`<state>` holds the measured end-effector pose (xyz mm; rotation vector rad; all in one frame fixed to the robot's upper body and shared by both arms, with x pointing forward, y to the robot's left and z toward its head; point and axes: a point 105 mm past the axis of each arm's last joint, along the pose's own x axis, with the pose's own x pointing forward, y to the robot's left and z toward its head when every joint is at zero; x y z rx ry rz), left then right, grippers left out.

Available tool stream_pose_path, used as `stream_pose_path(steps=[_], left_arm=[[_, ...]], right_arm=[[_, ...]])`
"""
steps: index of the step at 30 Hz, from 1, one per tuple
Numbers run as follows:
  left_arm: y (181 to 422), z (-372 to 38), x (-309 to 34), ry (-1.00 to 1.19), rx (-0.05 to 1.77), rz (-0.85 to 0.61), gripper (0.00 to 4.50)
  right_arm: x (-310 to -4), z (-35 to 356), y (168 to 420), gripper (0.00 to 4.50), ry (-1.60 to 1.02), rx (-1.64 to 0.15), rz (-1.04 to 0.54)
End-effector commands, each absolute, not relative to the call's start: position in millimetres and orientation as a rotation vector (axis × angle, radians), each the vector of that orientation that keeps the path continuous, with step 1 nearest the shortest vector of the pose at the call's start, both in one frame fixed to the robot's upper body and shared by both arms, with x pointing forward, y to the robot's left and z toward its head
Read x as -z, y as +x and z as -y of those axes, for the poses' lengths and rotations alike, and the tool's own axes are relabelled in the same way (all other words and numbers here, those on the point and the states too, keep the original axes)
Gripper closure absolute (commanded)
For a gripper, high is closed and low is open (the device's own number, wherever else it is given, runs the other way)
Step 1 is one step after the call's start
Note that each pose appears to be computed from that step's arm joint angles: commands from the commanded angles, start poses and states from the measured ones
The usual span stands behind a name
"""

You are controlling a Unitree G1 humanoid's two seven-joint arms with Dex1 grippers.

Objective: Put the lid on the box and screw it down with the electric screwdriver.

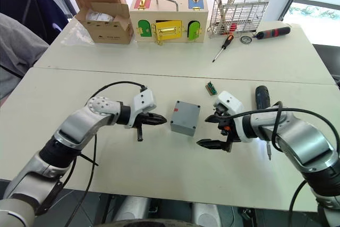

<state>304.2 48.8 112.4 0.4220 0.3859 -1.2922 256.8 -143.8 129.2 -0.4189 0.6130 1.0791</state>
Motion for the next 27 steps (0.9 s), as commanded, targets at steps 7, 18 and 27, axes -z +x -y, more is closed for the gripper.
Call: stream_pose_path(steps=[7,18,27], left_arm=[[324,-20,-119,0.510,1.324,-0.277,4.50],[351,-32,-130,0.503,1.147,-0.181,4.50],[272,-56,-123,0.561,1.439,-0.350,4.50]], right_arm=[[-130,119,241,0.05,-0.410,-1.137,-0.604],[-152,157,260,0.05,-0.504,-0.977,-0.581],[-153,163,296,0.05,-0.779,-1.033,-0.413]])
